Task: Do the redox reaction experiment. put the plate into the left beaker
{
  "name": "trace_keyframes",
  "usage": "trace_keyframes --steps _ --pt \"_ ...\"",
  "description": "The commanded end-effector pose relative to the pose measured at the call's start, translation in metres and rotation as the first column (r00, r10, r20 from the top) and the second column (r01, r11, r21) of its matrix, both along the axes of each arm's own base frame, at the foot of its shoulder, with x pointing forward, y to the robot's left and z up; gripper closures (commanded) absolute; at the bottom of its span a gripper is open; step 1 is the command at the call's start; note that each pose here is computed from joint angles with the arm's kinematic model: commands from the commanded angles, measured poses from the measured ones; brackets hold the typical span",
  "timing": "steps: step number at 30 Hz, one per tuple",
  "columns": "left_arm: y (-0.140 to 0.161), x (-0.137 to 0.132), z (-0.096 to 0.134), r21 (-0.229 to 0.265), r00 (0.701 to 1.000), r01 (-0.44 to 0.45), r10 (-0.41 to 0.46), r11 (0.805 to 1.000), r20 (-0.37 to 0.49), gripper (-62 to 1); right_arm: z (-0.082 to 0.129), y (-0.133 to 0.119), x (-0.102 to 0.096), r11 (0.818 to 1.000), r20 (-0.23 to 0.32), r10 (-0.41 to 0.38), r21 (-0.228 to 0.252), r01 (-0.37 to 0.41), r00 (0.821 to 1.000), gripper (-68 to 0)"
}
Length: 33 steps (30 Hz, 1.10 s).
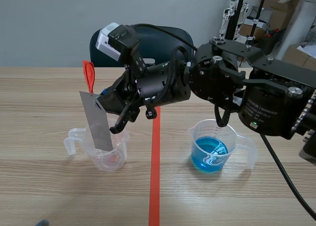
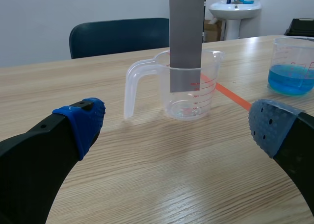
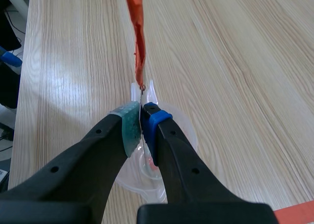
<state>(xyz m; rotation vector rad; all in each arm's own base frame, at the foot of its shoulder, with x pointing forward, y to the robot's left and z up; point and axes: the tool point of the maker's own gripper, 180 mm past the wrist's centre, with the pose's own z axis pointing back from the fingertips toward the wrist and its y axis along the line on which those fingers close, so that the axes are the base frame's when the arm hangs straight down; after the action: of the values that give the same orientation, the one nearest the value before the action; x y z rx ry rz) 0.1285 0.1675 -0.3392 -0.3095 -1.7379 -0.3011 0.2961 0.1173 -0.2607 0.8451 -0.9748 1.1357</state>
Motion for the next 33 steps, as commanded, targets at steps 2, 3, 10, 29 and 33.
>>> trace_keyframes --steps 2,3,10,29,33 --pt "0.003 0.003 0.005 -0.001 1.000 -0.009 0.009 1.000 0.020 -61.9 0.008 0.005 0.003 1.000 0.010 0.002 0.031 -0.002 1.000 -0.6" --pt "0.002 0.003 0.004 0.000 1.000 -0.009 0.009 1.000 0.017 -61.9 0.006 0.005 0.003 1.000 0.005 0.000 0.028 0.000 1.000 -0.6" --pt "0.002 0.003 0.004 0.000 1.000 -0.009 0.009 1.000 0.016 -61.9 0.000 0.002 0.009 1.000 0.031 -0.012 0.023 0.012 0.999 -0.6" --pt "0.002 0.003 0.004 0.000 1.000 -0.009 0.009 1.000 0.016 -61.9 -0.016 0.009 0.001 1.000 0.100 0.027 -0.013 -0.026 0.995 -0.6" --pt "0.002 0.003 0.004 0.000 1.000 -0.009 0.009 1.000 0.017 -61.9 -0.021 0.010 0.001 1.000 0.104 0.028 -0.018 -0.026 0.994 -0.6"
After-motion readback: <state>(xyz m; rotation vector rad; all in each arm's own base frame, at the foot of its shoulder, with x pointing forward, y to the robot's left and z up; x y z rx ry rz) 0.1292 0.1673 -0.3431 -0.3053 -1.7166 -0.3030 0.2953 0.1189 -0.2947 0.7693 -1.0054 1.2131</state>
